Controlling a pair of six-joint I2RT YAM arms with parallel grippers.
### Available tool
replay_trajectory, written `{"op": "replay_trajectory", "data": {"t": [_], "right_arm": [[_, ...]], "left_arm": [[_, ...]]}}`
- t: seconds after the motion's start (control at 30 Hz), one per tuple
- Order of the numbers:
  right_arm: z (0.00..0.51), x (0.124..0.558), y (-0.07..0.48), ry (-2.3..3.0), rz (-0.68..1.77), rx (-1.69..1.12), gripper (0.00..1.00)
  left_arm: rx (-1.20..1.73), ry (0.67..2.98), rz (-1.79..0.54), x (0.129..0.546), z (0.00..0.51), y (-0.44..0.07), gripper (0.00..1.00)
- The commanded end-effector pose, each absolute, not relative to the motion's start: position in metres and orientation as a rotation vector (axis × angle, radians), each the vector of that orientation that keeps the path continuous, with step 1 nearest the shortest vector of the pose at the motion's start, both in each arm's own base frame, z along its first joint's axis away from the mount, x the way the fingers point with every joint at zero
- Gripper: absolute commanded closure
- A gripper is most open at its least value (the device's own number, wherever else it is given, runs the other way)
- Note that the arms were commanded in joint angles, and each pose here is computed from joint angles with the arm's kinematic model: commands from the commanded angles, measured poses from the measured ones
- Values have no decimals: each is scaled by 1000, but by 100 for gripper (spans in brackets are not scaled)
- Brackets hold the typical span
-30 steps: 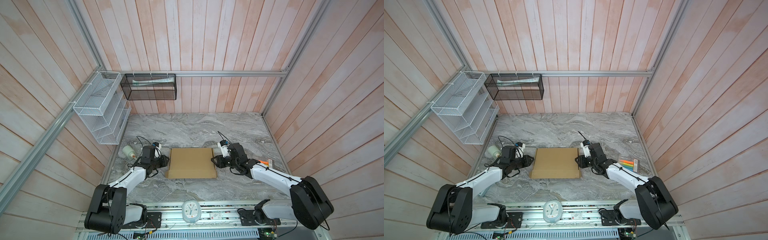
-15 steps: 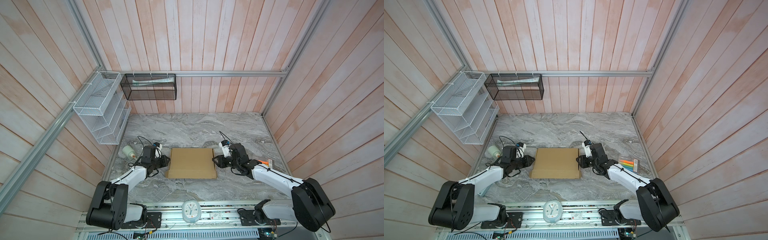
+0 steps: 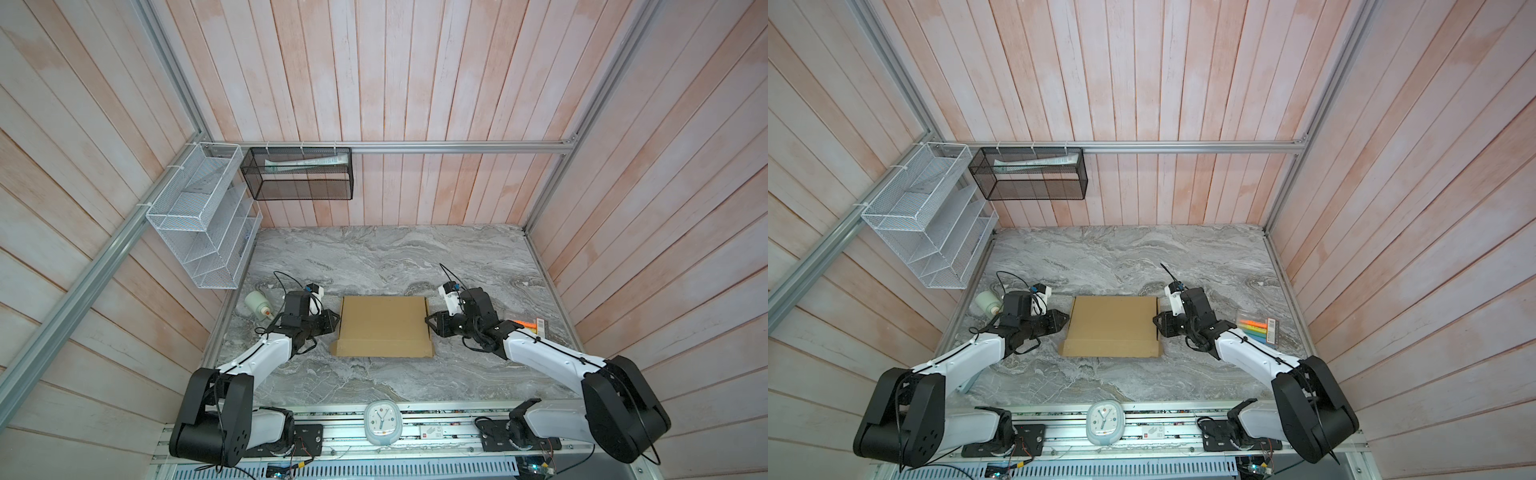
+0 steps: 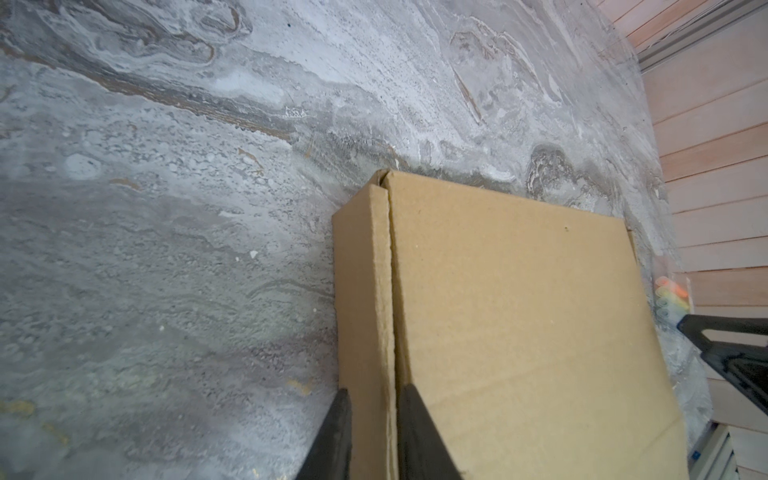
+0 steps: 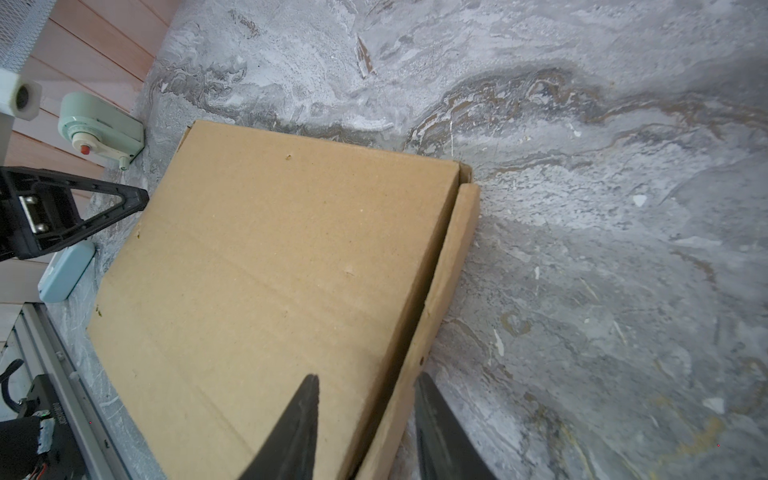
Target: Fold the paper box
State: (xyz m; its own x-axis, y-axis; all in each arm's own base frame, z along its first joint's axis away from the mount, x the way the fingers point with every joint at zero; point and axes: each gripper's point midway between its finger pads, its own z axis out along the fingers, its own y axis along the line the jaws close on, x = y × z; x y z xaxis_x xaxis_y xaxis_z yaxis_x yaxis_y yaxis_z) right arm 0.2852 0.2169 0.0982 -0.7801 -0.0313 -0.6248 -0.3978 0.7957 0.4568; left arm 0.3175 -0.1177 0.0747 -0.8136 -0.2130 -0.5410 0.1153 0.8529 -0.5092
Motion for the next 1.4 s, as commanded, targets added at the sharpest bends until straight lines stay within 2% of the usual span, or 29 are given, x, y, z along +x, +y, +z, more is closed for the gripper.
{"op": "replay_trajectory", "data": {"t": [0.0, 0.9, 1.37], "right_arm": [[96, 283, 216, 2370, 801, -307, 60], [96, 283, 211, 2367, 793, -287, 60], [94, 285, 210, 2369, 795, -279, 60]], "left_arm": [[-55, 2411, -734, 316, 77, -119, 75], [-73, 2477, -697, 312, 52, -120, 75], [-76, 2484, -688, 313, 50, -120, 79]]}}
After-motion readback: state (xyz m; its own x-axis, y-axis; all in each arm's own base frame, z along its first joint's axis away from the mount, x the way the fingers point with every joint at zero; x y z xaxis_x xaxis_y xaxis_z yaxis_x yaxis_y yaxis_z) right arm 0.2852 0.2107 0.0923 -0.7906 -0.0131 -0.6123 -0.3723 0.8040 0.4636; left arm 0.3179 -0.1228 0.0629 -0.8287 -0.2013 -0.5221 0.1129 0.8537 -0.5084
